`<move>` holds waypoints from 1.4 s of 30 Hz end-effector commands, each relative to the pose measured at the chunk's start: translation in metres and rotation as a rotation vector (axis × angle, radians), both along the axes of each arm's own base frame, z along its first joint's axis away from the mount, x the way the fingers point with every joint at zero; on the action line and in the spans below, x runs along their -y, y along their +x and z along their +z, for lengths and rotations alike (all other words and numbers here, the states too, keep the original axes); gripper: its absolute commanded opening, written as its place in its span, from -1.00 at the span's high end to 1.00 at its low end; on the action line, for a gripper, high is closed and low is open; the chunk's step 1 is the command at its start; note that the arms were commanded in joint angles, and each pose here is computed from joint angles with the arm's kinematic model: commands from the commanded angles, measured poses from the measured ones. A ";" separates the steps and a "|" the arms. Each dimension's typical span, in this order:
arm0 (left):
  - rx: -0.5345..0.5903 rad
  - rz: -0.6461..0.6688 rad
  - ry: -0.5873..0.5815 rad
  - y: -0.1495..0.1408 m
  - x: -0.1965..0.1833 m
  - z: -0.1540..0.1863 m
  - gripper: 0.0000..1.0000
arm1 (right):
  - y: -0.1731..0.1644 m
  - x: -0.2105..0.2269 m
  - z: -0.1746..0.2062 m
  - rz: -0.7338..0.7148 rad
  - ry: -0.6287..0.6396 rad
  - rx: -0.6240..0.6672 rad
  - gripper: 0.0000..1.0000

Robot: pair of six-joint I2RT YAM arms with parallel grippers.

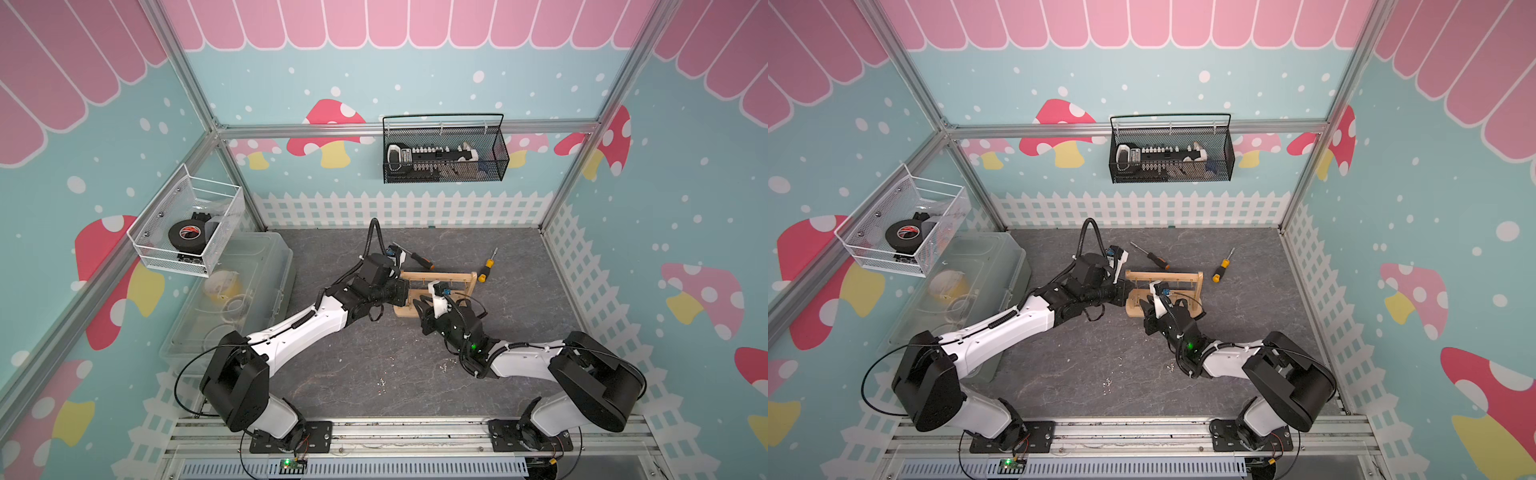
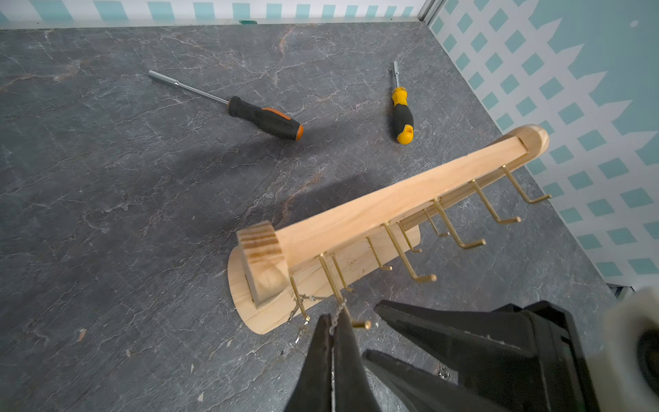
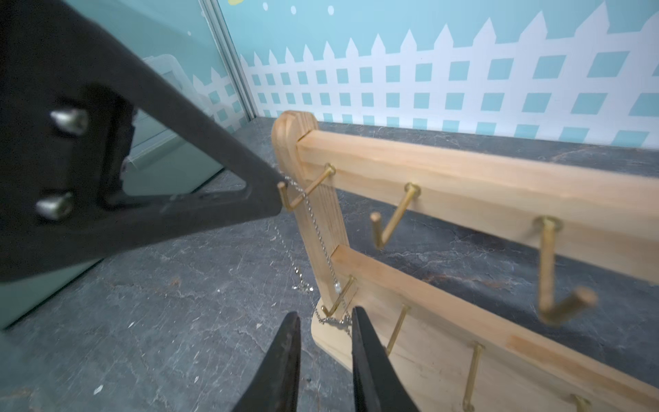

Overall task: Hang the necklace on the jewelry display stand
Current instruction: Adjust the stand at the center of the board.

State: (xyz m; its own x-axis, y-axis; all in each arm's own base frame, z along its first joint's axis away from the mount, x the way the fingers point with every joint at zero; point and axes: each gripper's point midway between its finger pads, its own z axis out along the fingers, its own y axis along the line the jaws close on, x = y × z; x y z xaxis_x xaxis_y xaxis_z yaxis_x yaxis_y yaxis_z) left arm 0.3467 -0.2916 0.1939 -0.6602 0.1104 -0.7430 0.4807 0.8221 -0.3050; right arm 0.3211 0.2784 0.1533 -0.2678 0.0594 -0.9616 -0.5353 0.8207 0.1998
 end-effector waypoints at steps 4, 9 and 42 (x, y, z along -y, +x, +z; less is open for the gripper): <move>0.012 0.002 -0.013 0.002 0.001 0.010 1.00 | 0.016 -0.005 0.010 -0.047 0.027 0.058 0.48; 0.010 0.005 -0.011 0.004 -0.001 0.009 1.00 | 0.020 -0.013 0.011 -0.029 0.040 0.063 0.48; 0.029 0.042 0.026 0.015 -0.008 0.006 1.00 | 0.018 -0.009 0.004 -0.045 0.058 0.035 0.92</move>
